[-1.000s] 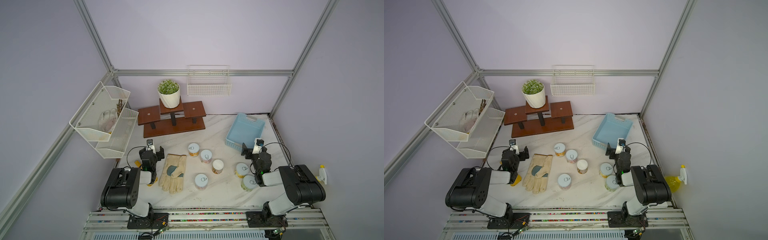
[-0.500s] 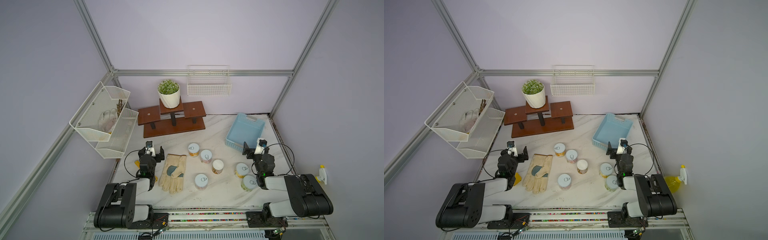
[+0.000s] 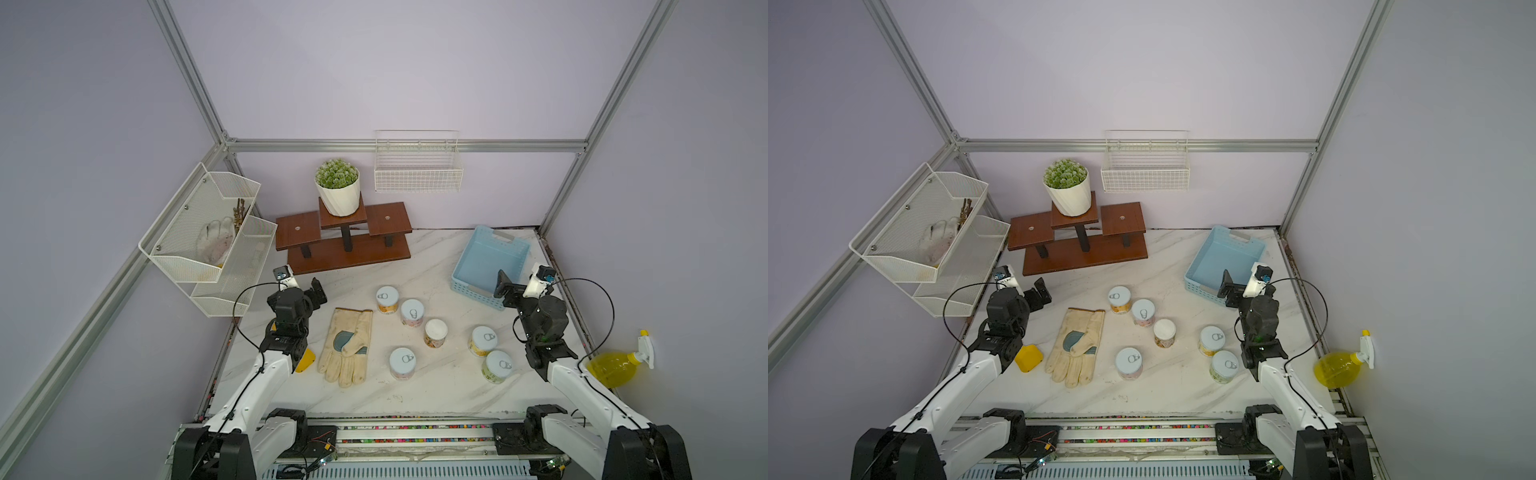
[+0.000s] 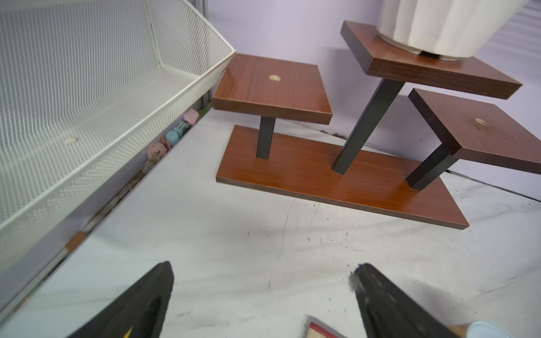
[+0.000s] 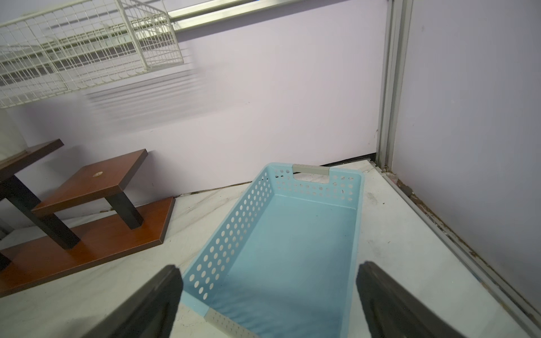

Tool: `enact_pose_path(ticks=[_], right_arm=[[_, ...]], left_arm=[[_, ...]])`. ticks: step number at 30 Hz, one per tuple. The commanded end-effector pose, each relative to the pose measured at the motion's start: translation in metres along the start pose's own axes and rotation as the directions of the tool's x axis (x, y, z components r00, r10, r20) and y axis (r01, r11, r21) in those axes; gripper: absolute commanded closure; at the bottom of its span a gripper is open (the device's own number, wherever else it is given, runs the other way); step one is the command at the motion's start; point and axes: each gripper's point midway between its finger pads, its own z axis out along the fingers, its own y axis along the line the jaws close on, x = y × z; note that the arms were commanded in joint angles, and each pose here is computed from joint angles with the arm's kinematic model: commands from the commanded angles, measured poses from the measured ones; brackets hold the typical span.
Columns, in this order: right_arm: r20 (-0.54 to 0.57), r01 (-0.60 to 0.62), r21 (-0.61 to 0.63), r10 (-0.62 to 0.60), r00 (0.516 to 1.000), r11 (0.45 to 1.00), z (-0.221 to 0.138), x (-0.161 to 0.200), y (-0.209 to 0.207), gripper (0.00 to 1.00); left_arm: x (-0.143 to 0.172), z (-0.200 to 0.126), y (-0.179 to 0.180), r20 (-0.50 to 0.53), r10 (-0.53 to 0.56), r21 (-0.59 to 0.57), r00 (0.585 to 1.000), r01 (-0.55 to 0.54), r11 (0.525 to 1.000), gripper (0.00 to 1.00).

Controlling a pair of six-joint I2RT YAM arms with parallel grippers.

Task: Put the canned food in the basket
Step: Adjust the basket at the center of the board.

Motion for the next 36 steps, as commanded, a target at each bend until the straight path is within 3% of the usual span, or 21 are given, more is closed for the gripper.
enact_pose_path(ticks=[1,7,10,13,18,23,25,30,36], right_arm=[[-0.152,-0.114,0.008,0.114,0.982,0.993,-0.007,0.024,0.001,0.01],[-0.261,-0.218,-0.078,0.191,0.946,0.973,-0.016,0.033,0.023,0.01],[-0.319,-0.24,-0.124,0.19,0.928,0.963,-0.019,0.04,0.037,0.01],[-0.398,-0.242,-0.07,0.195,0.897,0.968,-0.018,0.053,0.04,0.01],[-0.54,-0.17,-0.09,0.095,0.837,0.981,-0.022,0.078,0.066,0.01],[-0.666,-0.13,-0.091,0.037,0.745,0.987,-0.012,0.097,0.084,0.01],[-0.7,-0.087,-0.061,0.019,0.714,0.994,-0.003,0.102,0.08,0.01],[-0.721,0.121,0.169,0.039,0.692,0.978,0.026,0.095,0.035,0.01],[-0.729,0.19,0.278,0.077,0.681,0.942,0.05,0.086,0.0,0.01]], left_arm=[[0.018,-0.012,-0.007,-0.154,-0.103,0.02,0.983,0.107,0.994,0.0],[0.021,-0.028,-0.049,-0.238,-0.083,0.158,0.968,0.123,0.98,0.0],[0.026,-0.04,-0.074,-0.278,-0.01,0.199,0.961,0.068,0.978,0.0],[0.035,-0.052,-0.098,-0.307,0.093,0.239,0.947,-0.017,0.971,0.0],[0.053,-0.075,-0.141,-0.35,0.216,0.381,0.912,-0.072,0.922,0.0],[0.062,-0.087,-0.173,-0.397,0.256,0.51,0.881,-0.02,0.86,0.0],[0.065,-0.089,-0.183,-0.398,0.273,0.55,0.876,-0.011,0.835,0.0],[0.064,-0.096,-0.22,-0.34,0.356,0.621,0.87,-0.076,0.78,0.0],[0.062,-0.109,-0.271,-0.3,0.409,0.689,0.862,-0.101,0.718,0.0]])
